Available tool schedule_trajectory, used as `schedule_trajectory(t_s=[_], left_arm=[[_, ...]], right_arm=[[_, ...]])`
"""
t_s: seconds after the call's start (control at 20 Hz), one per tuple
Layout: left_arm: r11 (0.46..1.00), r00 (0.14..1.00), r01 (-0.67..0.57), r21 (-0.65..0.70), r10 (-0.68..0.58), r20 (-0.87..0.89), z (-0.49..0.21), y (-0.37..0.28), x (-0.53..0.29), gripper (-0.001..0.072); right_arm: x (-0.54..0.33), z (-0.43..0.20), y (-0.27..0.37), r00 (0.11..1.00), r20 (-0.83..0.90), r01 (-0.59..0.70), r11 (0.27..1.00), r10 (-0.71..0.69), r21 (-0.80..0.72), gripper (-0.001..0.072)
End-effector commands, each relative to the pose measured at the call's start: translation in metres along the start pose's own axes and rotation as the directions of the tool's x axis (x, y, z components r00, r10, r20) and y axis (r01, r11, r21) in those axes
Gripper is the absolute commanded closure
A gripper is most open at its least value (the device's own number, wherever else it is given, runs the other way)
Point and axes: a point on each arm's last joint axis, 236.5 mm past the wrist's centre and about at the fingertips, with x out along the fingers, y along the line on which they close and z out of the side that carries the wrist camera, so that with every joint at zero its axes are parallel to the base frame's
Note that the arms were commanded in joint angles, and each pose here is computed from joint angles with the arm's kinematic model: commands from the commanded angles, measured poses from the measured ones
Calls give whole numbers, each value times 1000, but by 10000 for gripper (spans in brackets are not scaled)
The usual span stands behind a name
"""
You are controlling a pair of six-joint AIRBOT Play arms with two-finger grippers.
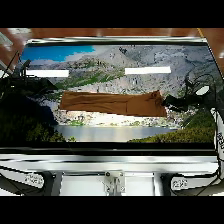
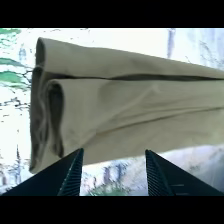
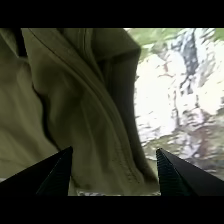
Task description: Fold the shirts.
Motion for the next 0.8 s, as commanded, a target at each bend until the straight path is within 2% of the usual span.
schedule_trajectory(t_s=[0.0,0.3,0.35,0.4,0.45,0.5,0.55,0.6,0.65,0.7,0.75], left_arm=[[998,998,31,50,-28,-50,-10,-16,-9,228],[994,985,85,71,-73,-158,-35,-37,-5,228],[993,983,89,77,-75,-166,-36,-41,-3,228],[992,982,93,85,-77,-173,-37,-45,0,237],[991,980,98,93,-79,-181,-39,-49,3,242],[989,978,106,103,-85,-191,-41,-56,7,283],[986,975,118,113,-94,-202,-44,-64,12,373],[983,971,137,123,-109,-212,-46,-75,18,522],[978,967,162,134,-130,-217,-47,-90,26,617],[970,964,194,149,-159,-214,-48,-109,36,662],[961,962,222,166,-187,-201,-46,-130,47,664]], right_arm=[[23,-6,24,988,-39,-148,986,151,69,74],[69,-17,55,981,-74,-173,982,179,72,76],[70,-17,58,982,-70,-171,983,175,58,138],[68,-15,60,983,-61,-171,984,174,53,412],[63,-12,63,983,-51,-176,983,179,57,624],[53,-9,66,982,-39,-185,981,187,53,639],[41,-7,73,980,-28,-195,980,196,37,639],[25,-4,80,978,-13,-207,978,207,17,639],[7,-4,90,975,-4,-221,975,221,-10,639],[-13,-5,100,973,6,-229,972,230,-46,639],[-33,-7,109,971,18,-237,969,239,-76,639]])
